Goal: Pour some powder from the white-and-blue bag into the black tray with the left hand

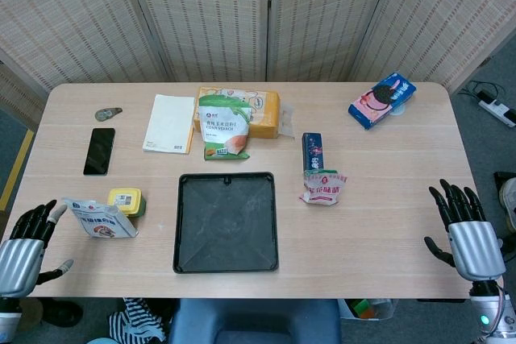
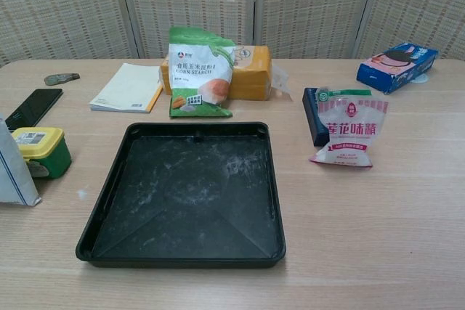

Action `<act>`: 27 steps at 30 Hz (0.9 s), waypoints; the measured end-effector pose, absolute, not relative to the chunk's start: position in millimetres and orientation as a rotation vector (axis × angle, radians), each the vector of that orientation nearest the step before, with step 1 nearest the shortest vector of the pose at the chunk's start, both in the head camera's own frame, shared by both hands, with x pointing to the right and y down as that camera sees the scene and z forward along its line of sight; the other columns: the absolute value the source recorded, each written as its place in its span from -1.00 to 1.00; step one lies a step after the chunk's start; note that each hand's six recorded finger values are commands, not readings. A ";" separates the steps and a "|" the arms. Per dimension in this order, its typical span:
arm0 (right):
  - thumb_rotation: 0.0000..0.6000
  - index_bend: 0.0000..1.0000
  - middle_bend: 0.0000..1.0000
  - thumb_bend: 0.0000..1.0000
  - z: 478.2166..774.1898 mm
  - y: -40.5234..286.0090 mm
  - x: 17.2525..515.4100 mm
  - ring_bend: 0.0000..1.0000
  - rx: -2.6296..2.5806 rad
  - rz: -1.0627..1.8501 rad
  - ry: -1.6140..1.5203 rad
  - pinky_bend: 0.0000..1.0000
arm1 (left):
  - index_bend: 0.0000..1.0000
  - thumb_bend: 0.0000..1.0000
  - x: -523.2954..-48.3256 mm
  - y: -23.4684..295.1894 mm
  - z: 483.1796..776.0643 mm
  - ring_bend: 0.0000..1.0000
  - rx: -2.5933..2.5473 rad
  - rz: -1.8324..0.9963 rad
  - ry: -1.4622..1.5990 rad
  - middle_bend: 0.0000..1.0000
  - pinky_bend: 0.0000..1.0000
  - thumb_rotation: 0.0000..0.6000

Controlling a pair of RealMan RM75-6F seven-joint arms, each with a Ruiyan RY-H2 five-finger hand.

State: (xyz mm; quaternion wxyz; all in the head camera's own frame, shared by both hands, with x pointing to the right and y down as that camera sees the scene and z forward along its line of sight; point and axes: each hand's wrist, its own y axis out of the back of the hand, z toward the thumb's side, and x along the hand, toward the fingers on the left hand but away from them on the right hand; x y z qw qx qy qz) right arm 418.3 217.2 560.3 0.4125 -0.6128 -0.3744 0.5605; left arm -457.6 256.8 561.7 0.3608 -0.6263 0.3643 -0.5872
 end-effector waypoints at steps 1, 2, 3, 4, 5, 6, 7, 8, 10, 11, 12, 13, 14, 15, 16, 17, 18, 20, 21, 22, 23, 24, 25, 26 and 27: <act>1.00 -1.00 -1.00 -0.47 560.3 216.8 418.8 -1.00 -1.538 1.412 -0.943 -1.00 | -0.79 -0.63 -458.7 255.6 562.2 -0.96 -1.609 -1.515 0.941 -0.88 -0.76 1.00; 1.00 -1.00 -1.00 -0.47 560.2 216.3 419.0 -1.00 -1.536 1.412 -0.944 -1.00 | -0.79 -0.63 -459.3 254.9 562.6 -0.96 -1.605 -1.517 0.942 -0.88 -0.75 1.00; 1.00 -1.00 -1.00 -0.47 560.2 216.4 418.8 -1.00 -1.537 1.411 -0.943 -1.00 | -0.79 -0.63 -459.6 254.5 563.1 -0.96 -1.602 -1.519 0.943 -0.88 -0.75 1.00; 1.00 -1.00 -1.00 -0.47 560.2 216.7 418.5 -1.00 -1.538 1.410 -0.941 -1.00 | -0.79 -0.63 -459.3 254.3 563.8 -0.96 -1.601 -1.520 0.942 -0.88 -0.74 1.00; 1.00 -1.00 -1.00 -0.47 560.1 217.4 418.1 -1.00 -1.540 1.408 -0.937 -1.00 | -0.79 -0.63 -458.9 254.3 564.0 -0.96 -1.601 -1.519 0.942 -0.88 -0.73 1.00; 1.00 -1.00 -1.00 -0.47 560.0 217.9 417.9 -1.00 -1.541 1.407 -0.935 -1.00 | -0.80 -0.63 -458.3 254.4 564.1 -0.96 -1.602 -1.516 0.940 -0.88 -0.70 1.00; 1.00 -1.00 -1.00 -0.47 559.7 218.2 417.7 -1.00 -1.543 1.406 -0.934 -1.00 | -0.80 -0.63 -457.2 254.7 564.3 -0.95 -1.606 -1.512 0.938 -0.88 -0.68 1.00; 1.00 -1.00 -1.00 -0.47 559.1 218.7 417.8 -1.00 -1.545 1.403 -0.935 -1.00 | -0.80 -0.63 -456.1 254.8 564.2 -0.94 -1.610 -1.506 0.936 -0.88 -0.65 1.00; 1.00 -1.00 -1.00 -0.48 557.4 219.6 419.0 -1.00 -1.544 1.402 -0.941 -1.00 | -0.81 -0.63 -453.5 254.7 563.8 -0.87 -1.624 -1.488 0.935 -0.88 -0.55 1.00; 1.00 -1.00 -1.00 -0.47 556.1 220.2 420.1 -1.00 -1.542 1.401 -0.947 -1.00 | -0.81 -0.63 -452.6 254.5 563.5 -0.81 -1.631 -1.479 0.937 -0.88 -0.49 1.00; 1.00 -1.00 -1.00 -0.47 555.1 220.9 420.9 -1.00 -1.541 1.401 -0.950 -1.00 | -0.81 -0.63 -452.0 254.1 563.2 -0.67 -1.639 -1.469 0.940 -0.89 -0.38 1.00; 1.00 -1.00 -1.00 -0.47 554.3 221.4 421.1 -1.00 -1.541 1.399 -0.953 -1.00 | -0.81 -0.63 -451.6 253.2 562.8 -0.46 -1.649 -1.455 0.944 -0.89 -0.20 1.00; 1.00 -1.00 -1.00 -0.47 553.2 221.9 420.9 -1.00 -1.541 1.395 -0.954 -1.00 | -0.81 -0.63 -451.8 252.3 562.7 -0.32 -1.656 -1.444 0.950 -0.89 -0.08 1.00; 1.00 -1.00 -1.00 -0.47 552.5 222.2 420.8 -1.00 -1.541 1.392 -0.955 -1.00 | -0.81 -0.63 -452.2 251.4 562.7 -0.08 -1.665 -1.434 0.958 -0.90 0.14 1.00; 1.00 -1.00 -1.00 -0.47 551.9 222.6 420.6 -1.00 -1.540 1.389 -0.955 -1.00 | -0.81 -0.63 -453.4 250.1 563.1 0.15 -1.678 -1.422 0.973 -0.90 0.36 1.00; 1.00 -1.00 -1.00 -0.47 551.7 223.5 420.3 -1.00 -1.541 1.388 -0.953 -1.00 | -0.80 -0.64 -454.8 249.1 563.5 0.37 -1.691 -1.413 0.988 -0.89 0.55 1.00; 1.00 -1.00 -1.00 -0.48 551.8 224.1 420.0 -1.00 -1.542 1.388 -0.951 -1.00 | -0.81 -0.64 -456.7 247.9 563.9 0.60 -1.704 -1.404 1.009 -0.89 0.74 1.00; 1.00 -1.00 -1.00 -0.48 551.5 224.9 419.0 -1.00 -1.547 1.382 -0.946 -1.00 | -0.81 -0.64 -463.6 245.3 565.5 0.85 -1.744 -1.380 1.067 -0.86 0.94 1.00; 1.00 -1.00 -1.00 -0.48 551.0 225.1 418.6 -1.00 -1.548 1.378 -0.944 -1.00 | -0.82 -0.64 -467.3 244.4 566.4 0.92 -1.766 -1.371 1.096 -0.85 0.98 1.00; 1.00 -1.00 -1.00 -0.47 550.5 225.2 418.3 -1.00 -1.548 1.374 -0.944 -1.00 | -0.84 -0.64 -472.8 243.6 567.6 0.97 -1.802 -1.359 1.137 -0.83 1.00 1.00; 1.00 -1.00 -1.00 -0.47 549.9 225.3 417.8 -1.00 -1.547 1.370 -0.943 -1.00 | -0.85 -0.64 -477.2 243.1 568.6 0.98 -1.834 -1.350 1.169 -0.82 1.00 1.00; 1.00 -1.00 -1.00 -0.47 549.9 225.5 417.4 -1.00 -1.548 1.368 -0.942 -1.00 | -0.86 -0.64 -481.9 242.7 569.5 0.99 -1.870 -1.342 1.202 -0.80 1.00 1.00; 1.00 -1.00 -1.00 -0.47 550.0 225.7 416.9 -1.00 -1.549 1.367 -0.939 -1.00 | -0.89 -0.64 -488.5 242.0 570.8 1.00 -1.921 -1.330 1.249 -0.79 1.00 1.00; 1.00 -1.00 -1.00 -0.48 550.5 226.0 416.3 -1.00 -1.551 1.367 -0.935 -1.00 | -0.91 -0.64 -493.8 241.4 571.7 1.00 -1.961 -1.320 1.288 -0.79 1.00 1.00; 1.00 -1.00 -1.00 -0.48 551.0 226.1 415.7 -1.00 -1.554 1.367 -0.932 -1.00 | -0.94 -0.64 -499.5 240.7 572.8 1.00 -2.001 -1.311 1.326 -0.79 1.00 1.00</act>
